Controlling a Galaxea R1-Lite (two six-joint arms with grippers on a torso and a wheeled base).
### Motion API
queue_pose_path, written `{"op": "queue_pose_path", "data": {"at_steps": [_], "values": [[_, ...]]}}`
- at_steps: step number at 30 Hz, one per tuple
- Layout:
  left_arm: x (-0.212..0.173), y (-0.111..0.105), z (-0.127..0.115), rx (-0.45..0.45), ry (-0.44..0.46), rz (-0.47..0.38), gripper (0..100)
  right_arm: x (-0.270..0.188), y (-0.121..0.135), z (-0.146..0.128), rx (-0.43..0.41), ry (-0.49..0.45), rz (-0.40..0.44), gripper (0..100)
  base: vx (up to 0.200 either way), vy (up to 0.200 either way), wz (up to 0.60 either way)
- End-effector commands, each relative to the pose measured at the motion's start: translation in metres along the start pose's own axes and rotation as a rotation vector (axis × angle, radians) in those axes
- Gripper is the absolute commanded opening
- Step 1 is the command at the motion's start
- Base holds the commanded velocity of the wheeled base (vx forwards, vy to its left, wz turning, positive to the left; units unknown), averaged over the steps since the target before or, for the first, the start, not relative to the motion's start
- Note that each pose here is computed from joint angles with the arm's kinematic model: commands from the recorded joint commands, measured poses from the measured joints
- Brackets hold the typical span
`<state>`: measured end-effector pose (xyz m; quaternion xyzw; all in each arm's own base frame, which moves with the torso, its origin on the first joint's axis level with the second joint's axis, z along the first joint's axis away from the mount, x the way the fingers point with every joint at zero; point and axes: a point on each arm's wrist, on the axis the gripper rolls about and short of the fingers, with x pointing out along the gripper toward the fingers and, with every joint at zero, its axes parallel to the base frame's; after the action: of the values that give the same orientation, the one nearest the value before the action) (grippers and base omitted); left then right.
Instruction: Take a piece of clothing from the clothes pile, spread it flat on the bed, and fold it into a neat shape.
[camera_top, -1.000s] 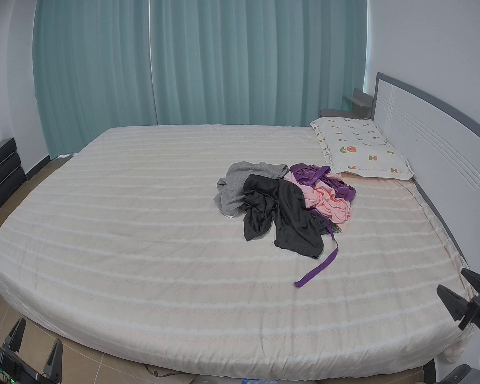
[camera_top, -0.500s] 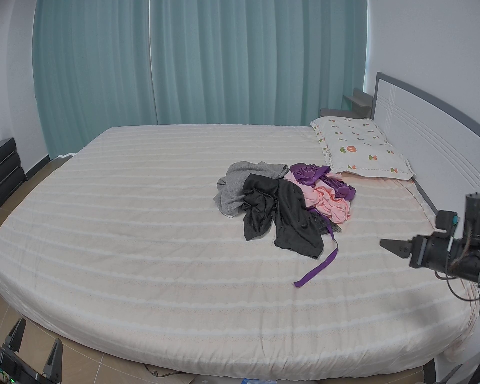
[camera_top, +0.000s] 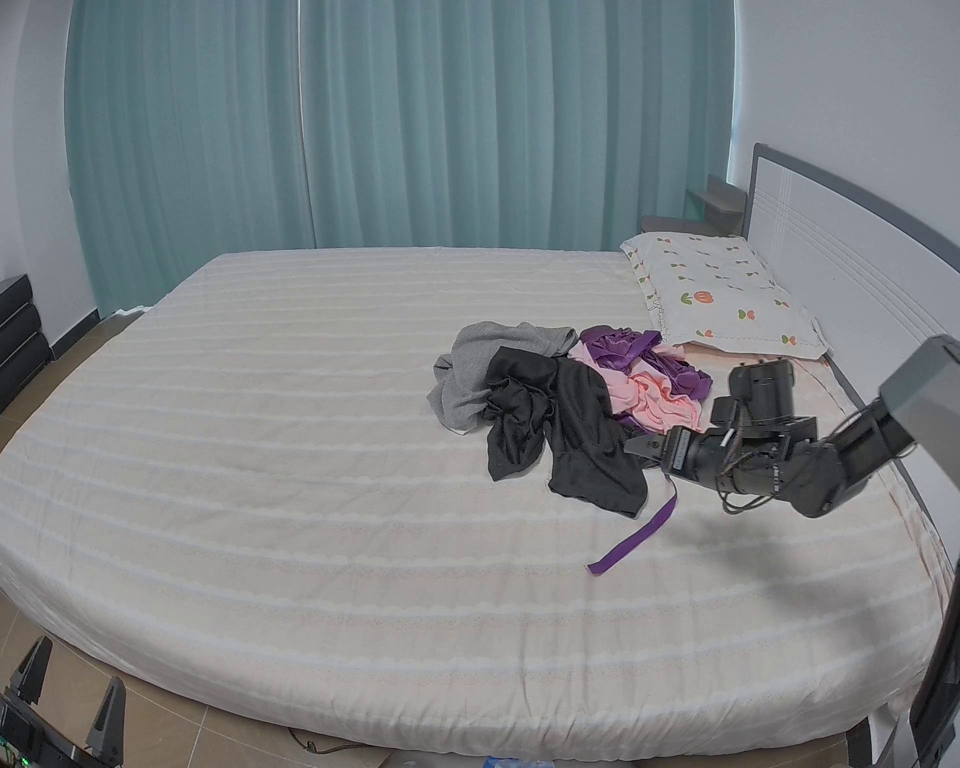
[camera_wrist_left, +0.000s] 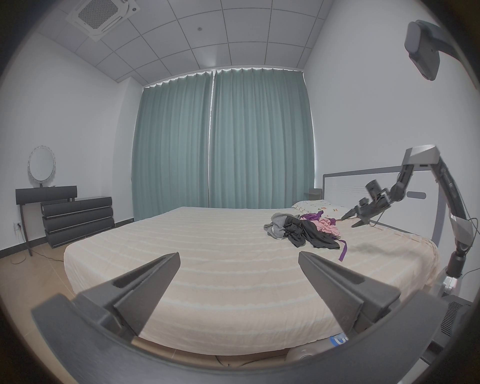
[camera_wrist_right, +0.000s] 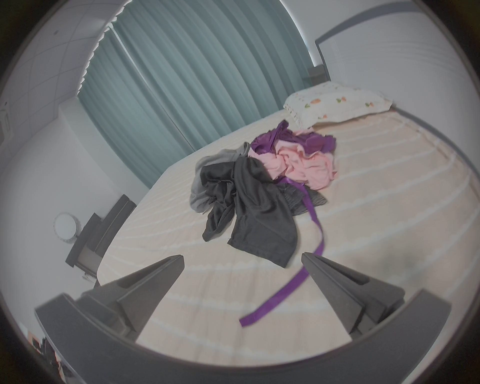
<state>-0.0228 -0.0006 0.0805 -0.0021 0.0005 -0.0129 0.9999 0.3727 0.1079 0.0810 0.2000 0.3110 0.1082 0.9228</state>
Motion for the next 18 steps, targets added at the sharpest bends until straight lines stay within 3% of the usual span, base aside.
{"op": "queue_pose_path", "data": {"at_steps": [1,7,18], "values": [[0.000,0.000,-0.005,0.000,0.005,0.000,100,0.093,-0.009,-0.033,0.082,0.106,-0.036,100,0.000,0.000,0.00],[0.000,0.000,-0.005,0.000,0.005,-0.002,100,0.115,-0.015,-0.022,0.093,0.087,-0.064,100,0.000,0.000,0.00],[0.000,0.000,-0.005,0.000,0.005,0.000,100,0.132,-0.037,-0.027,0.114,0.073,-0.115,100,0.000,0.000,0.00]]}}
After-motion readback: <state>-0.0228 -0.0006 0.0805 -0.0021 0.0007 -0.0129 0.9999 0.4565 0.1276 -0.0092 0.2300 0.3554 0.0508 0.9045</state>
